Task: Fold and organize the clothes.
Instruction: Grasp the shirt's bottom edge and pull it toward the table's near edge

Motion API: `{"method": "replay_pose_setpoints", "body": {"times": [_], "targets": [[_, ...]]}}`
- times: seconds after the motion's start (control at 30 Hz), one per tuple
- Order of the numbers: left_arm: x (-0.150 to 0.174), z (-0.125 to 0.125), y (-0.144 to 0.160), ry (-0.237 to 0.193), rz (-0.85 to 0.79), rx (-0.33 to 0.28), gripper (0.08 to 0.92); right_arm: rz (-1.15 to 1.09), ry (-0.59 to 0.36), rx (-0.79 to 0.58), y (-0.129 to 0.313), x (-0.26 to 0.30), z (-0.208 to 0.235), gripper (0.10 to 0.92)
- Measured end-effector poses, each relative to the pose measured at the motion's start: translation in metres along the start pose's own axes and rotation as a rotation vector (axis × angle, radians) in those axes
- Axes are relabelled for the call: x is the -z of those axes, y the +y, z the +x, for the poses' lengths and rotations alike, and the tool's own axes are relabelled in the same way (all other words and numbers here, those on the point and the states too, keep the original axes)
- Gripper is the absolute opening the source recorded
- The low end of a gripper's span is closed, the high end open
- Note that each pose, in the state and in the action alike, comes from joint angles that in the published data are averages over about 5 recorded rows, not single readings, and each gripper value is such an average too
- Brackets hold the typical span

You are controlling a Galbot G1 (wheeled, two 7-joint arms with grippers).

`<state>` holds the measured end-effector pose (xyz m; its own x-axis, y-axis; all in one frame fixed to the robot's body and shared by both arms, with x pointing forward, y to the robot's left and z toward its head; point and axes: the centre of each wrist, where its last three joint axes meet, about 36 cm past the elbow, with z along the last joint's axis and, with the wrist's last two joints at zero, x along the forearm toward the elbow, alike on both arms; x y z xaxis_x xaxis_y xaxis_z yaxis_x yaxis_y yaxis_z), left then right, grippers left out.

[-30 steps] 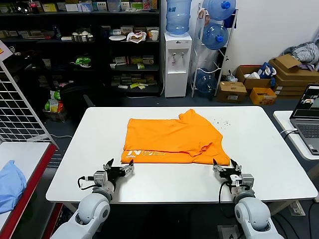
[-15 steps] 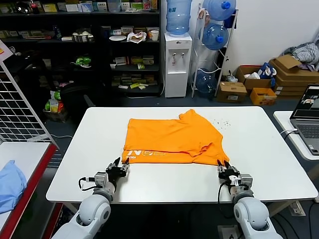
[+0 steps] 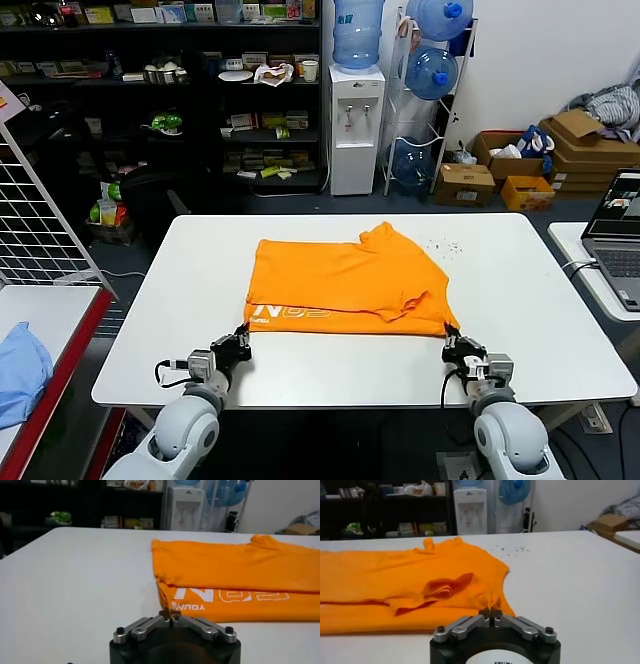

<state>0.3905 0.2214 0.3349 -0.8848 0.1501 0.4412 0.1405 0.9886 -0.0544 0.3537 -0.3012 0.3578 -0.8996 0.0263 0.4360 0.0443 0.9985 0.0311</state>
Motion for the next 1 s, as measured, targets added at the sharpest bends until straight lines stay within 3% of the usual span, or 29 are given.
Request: {"method": "replay_pose_setpoints", "body": {"times": [0.33, 0.6, 0.8, 1.0], "targets": [[0.015, 0.046, 0.010, 0.018, 0.001, -0.002, 0.095, 0.027, 0.035, 0.001, -0.004, -0.003, 0.045, 0.124], [0.014, 0.097, 0.007, 0.063, -0.002, -0.019, 0.095, 0.047, 0.106, -0.007, -0.004, -0.014, 0.080, 0.137], [0.008, 0.128, 0.000, 0.104, 0.013, -0.039, 0.144, 0.057, 0.135, -0.011, -0.002, -0.018, 0.096, 0.285], [0.008, 0.146, -0.005, 0.133, 0.025, -0.057, 0.316, 0.053, 0.111, 0.008, 0.003, -0.011, 0.104, 0.458]]}}
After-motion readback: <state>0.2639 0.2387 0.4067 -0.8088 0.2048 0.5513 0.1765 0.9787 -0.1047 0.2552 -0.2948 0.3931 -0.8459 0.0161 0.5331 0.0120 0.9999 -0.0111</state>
